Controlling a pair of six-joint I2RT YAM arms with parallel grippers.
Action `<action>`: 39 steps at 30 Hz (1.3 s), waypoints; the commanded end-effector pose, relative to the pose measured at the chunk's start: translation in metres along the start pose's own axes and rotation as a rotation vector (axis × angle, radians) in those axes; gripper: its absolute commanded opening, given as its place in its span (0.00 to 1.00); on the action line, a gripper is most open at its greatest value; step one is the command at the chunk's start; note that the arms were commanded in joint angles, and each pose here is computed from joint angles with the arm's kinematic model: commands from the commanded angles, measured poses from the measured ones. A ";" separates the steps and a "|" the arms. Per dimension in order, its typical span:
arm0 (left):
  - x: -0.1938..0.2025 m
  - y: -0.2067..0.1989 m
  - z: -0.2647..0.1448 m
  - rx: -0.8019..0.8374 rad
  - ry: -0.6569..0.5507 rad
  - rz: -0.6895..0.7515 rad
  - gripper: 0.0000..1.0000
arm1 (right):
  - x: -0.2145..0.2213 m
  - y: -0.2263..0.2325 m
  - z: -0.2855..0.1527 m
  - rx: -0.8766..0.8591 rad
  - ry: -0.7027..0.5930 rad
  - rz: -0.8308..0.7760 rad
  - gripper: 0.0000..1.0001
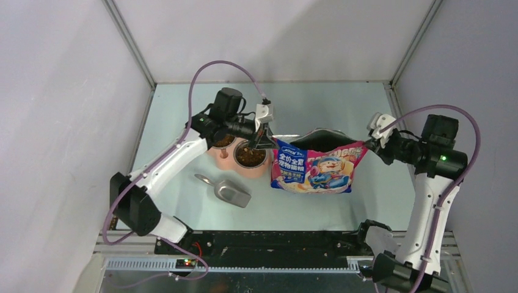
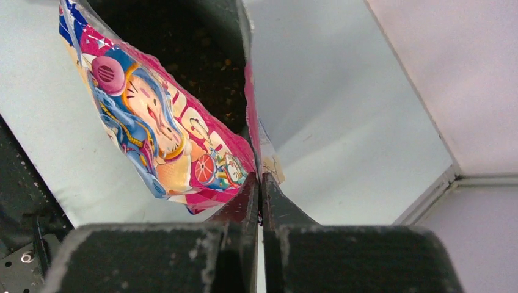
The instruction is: Serve the pet food
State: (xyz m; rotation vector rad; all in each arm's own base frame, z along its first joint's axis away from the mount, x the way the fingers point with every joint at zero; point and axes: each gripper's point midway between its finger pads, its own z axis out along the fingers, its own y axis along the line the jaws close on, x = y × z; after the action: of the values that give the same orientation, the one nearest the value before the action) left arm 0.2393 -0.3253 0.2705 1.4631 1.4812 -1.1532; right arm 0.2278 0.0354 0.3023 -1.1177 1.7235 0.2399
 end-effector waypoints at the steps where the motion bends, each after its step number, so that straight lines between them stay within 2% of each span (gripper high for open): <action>1: -0.040 -0.045 -0.026 0.081 -0.123 0.013 0.00 | -0.030 0.004 0.009 -0.003 -0.058 -0.143 0.03; 2: -0.035 -0.046 -0.024 0.079 -0.116 0.001 0.00 | -0.023 0.006 0.013 -0.014 -0.031 -0.144 0.09; 3: -0.035 -0.048 -0.025 0.077 -0.116 0.002 0.00 | -0.021 0.013 0.017 -0.047 -0.012 -0.152 0.27; 4: -0.031 -0.049 -0.024 0.073 -0.113 -0.011 0.00 | -0.018 0.016 0.020 -0.066 0.003 -0.157 0.34; 5: -0.031 -0.050 -0.025 0.069 -0.114 -0.010 0.00 | -0.015 0.025 0.023 -0.104 0.026 -0.166 0.49; 9: -0.025 -0.049 -0.024 0.054 -0.110 -0.030 0.00 | -0.009 0.044 0.031 -0.192 0.076 -0.198 0.63; 15: -0.028 -0.045 -0.025 0.038 -0.113 -0.019 0.00 | -0.014 0.049 0.045 -0.226 0.101 -0.251 0.71; 17: -0.027 -0.045 -0.025 0.034 -0.105 -0.008 0.00 | -0.012 0.047 0.051 -0.232 0.115 -0.259 0.71; 20: -0.021 -0.044 -0.027 0.021 -0.066 0.043 0.03 | -0.009 0.044 0.057 -0.242 0.132 -0.255 0.65; 22: -0.013 -0.043 -0.027 0.007 0.010 0.123 0.30 | -0.005 0.042 0.060 -0.246 0.145 -0.251 0.59; 24: -0.003 -0.041 -0.026 -0.012 0.113 0.232 0.40 | -0.007 0.039 0.063 -0.237 0.141 -0.254 0.53; 25: -0.005 -0.039 -0.025 -0.009 0.134 0.275 0.43 | -0.007 0.038 0.064 -0.234 0.139 -0.249 0.51; 28: -0.020 -0.031 -0.012 -0.053 0.141 0.284 0.49 | -0.018 0.029 0.067 -0.202 0.112 -0.238 0.44; 33: -0.016 -0.025 0.013 -0.048 0.185 0.295 0.51 | -0.031 0.025 0.065 -0.199 0.074 -0.221 0.32; 37: -0.012 -0.014 0.017 -0.088 0.224 0.299 0.49 | -0.025 0.031 0.061 -0.227 0.097 -0.217 0.26; 39: -0.011 -0.005 0.013 -0.146 0.242 0.305 0.41 | -0.022 0.033 0.058 -0.233 0.108 -0.213 0.22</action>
State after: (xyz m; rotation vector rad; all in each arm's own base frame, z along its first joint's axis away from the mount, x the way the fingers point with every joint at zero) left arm 0.2184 -0.3461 0.2695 1.7253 1.3927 -0.8255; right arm 0.2413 0.1020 0.2671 -1.5017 1.7282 0.2704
